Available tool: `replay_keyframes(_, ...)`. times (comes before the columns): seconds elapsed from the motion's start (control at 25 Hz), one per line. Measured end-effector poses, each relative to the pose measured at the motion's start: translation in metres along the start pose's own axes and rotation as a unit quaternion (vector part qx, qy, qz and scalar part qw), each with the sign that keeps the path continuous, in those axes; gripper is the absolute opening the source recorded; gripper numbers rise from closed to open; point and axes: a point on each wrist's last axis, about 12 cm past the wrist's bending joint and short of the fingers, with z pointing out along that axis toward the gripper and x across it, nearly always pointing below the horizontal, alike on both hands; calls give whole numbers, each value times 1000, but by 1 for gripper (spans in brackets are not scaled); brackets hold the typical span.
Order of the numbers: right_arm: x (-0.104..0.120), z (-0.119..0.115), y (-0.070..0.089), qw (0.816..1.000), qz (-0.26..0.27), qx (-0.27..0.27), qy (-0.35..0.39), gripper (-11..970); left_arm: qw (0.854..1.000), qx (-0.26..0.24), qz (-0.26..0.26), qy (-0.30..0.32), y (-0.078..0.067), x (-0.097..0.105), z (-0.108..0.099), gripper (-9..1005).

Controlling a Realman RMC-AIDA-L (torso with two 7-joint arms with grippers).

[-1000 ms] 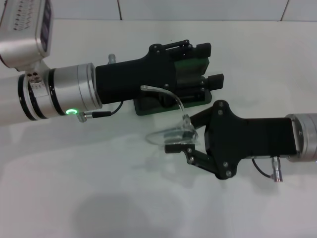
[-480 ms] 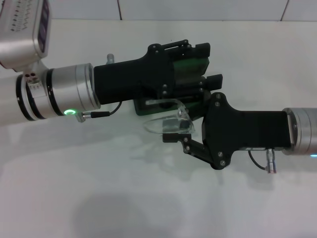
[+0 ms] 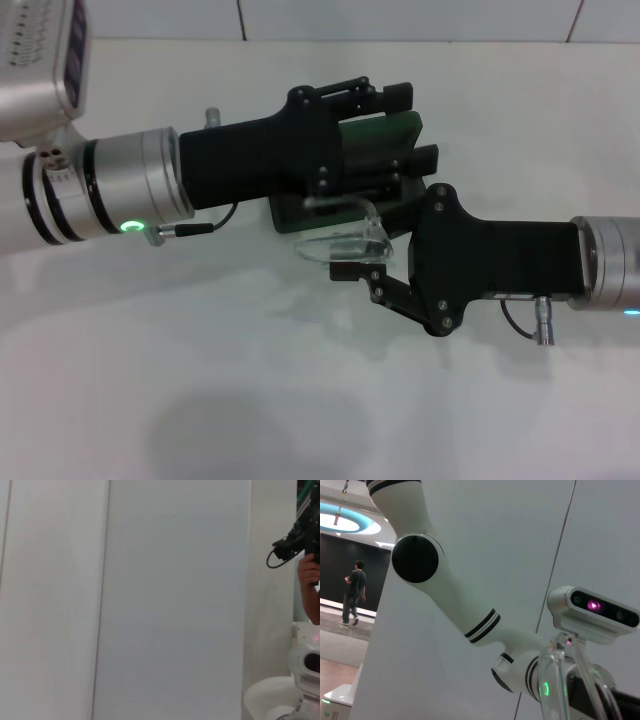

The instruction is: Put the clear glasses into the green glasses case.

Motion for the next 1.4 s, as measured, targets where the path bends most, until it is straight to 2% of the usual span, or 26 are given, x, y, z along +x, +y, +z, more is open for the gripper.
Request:
replay_keyframes(0.28,0,0,-1,1000,6,2,2,116,1000,-18,4,-9,2,0,-7,711)
replay_keyframes(1.08,3,-4,-4,1000,12,18,17,116,1000,-21,6,-14,1,0,-11,711)
replay_keyframes(1.2,4,-6,-3,1000,11,20,19,116,998,-51,10,-34,3,-1,-19,711)
replay_keyframes(1.4,8,-11,-6,998,3,43,44,116,985,-154,16,-76,8,3,-47,711)
